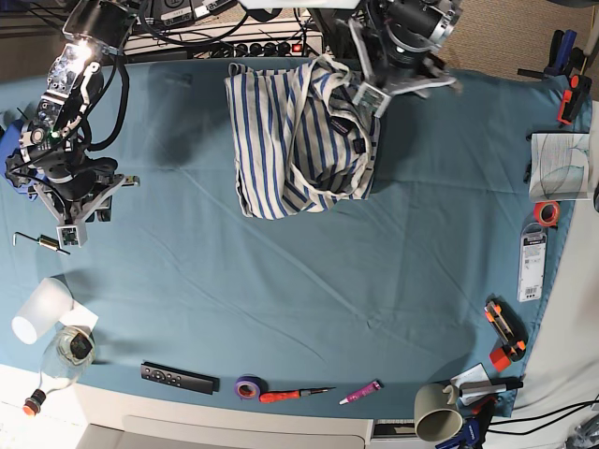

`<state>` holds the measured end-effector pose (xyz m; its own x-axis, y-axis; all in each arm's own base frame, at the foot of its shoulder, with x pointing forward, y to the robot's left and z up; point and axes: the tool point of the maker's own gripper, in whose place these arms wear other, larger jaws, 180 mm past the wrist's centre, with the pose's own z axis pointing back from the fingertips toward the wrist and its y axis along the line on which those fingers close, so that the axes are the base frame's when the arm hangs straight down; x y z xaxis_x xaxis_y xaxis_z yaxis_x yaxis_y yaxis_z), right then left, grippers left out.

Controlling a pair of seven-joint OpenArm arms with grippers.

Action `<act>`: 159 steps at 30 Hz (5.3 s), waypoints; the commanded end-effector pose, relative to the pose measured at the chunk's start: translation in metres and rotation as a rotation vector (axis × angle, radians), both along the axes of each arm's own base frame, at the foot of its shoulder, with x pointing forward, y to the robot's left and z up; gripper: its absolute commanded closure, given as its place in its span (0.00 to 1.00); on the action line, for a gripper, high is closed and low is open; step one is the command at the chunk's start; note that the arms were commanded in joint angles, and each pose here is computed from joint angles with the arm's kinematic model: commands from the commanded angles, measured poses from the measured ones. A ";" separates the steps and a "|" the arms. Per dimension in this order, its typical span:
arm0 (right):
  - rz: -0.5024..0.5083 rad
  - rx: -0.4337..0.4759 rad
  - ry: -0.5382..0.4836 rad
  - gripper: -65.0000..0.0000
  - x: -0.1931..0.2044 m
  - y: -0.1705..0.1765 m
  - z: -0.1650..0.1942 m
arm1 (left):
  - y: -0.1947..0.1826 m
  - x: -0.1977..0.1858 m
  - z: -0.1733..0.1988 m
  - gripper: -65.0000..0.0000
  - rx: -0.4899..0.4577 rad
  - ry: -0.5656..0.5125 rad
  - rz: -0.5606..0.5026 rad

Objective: Fold the T-shirt properly
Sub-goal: 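Adjust the shirt fold with the left gripper, pressing it flat, then reach the right gripper to the bundle side and smooth the fold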

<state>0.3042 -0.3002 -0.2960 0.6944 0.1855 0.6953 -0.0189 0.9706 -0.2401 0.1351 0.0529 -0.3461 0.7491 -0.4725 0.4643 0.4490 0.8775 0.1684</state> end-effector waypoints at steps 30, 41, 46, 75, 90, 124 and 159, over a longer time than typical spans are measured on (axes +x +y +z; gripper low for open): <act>0.017 -0.016 -0.084 0.75 0.012 -0.002 0.020 | -0.102 0.026 0.065 1.00 -0.565 -0.174 -0.271; 0.018 -0.013 -0.084 0.75 0.012 0.000 0.020 | -0.108 0.026 0.072 1.00 -0.604 -0.185 -0.296; 0.018 -0.011 -0.084 0.75 0.012 0.000 0.020 | -0.108 0.034 0.068 1.00 -0.590 -0.187 -0.305; 0.022 -0.011 -0.102 0.75 0.014 0.000 0.022 | -0.052 0.022 0.000 1.00 -0.211 -0.019 -0.170; 0.504 0.393 -0.139 0.75 0.003 0.110 0.036 | -0.042 0.060 0.020 1.00 -0.197 -0.183 -0.086; 0.889 0.849 -0.007 0.75 -0.020 0.231 0.042 | 0.018 0.083 0.050 1.00 -0.007 -0.368 0.179; 0.898 0.852 0.204 0.75 -0.047 0.252 -0.012 | 0.056 0.070 0.047 1.00 0.112 -0.338 0.324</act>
